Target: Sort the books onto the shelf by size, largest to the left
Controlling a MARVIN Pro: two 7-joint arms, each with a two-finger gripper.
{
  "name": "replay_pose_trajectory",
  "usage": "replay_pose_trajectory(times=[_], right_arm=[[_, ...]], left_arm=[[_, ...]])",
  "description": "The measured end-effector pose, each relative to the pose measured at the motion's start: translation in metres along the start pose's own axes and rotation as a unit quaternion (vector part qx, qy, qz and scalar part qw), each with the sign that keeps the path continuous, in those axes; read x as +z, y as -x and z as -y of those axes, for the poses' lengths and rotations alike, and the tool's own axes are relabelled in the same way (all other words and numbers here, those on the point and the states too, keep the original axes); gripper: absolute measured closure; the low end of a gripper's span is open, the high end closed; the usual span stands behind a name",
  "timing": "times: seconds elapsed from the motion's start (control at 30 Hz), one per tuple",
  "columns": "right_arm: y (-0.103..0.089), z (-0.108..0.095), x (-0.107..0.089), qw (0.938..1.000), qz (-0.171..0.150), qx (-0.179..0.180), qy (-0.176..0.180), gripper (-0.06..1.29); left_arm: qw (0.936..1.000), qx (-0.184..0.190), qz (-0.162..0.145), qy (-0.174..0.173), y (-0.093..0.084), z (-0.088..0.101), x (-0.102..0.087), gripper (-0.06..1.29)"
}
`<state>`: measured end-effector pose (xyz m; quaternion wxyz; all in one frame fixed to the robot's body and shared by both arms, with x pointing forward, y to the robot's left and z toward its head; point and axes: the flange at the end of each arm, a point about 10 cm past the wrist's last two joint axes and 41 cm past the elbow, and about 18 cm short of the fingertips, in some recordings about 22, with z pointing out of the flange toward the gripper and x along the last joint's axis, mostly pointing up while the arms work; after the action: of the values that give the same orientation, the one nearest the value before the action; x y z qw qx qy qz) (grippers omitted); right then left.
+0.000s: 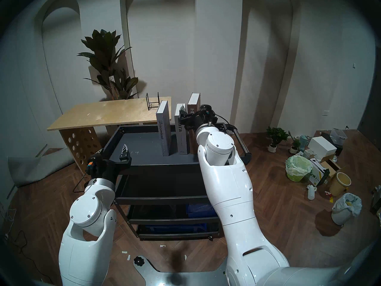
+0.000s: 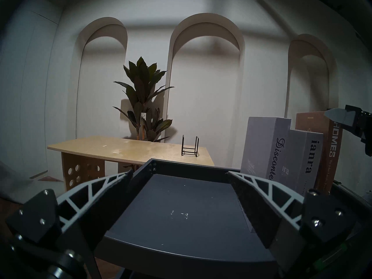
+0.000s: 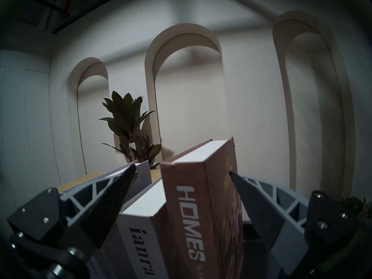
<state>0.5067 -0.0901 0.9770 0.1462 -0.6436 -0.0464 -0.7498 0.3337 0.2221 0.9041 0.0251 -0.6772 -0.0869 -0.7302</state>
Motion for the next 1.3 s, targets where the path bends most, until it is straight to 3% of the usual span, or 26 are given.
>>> replay_pose_trajectory(times=[0.33, 0.73, 1.3], right_arm=[[0.002, 0.001, 0.007, 0.9989, -0.010, -0.013, 0.043, 0.00], [0.030, 0.005, 0.019, 0.9964, 0.003, -0.018, 0.083, 0.00], [0.033, 0.002, 0.031, 0.9932, -0.008, -0.020, 0.115, 0.00]], left_arm=[[1.0000, -0.010, 0.000, 0.001, 0.000, 0.003, 0.000, -0.01], [0.9999, -0.010, 0.001, 0.004, 0.000, 0.009, 0.000, -0.01], [0.9999, -0.007, 0.004, 0.009, 0.003, 0.016, 0.002, -0.01]])
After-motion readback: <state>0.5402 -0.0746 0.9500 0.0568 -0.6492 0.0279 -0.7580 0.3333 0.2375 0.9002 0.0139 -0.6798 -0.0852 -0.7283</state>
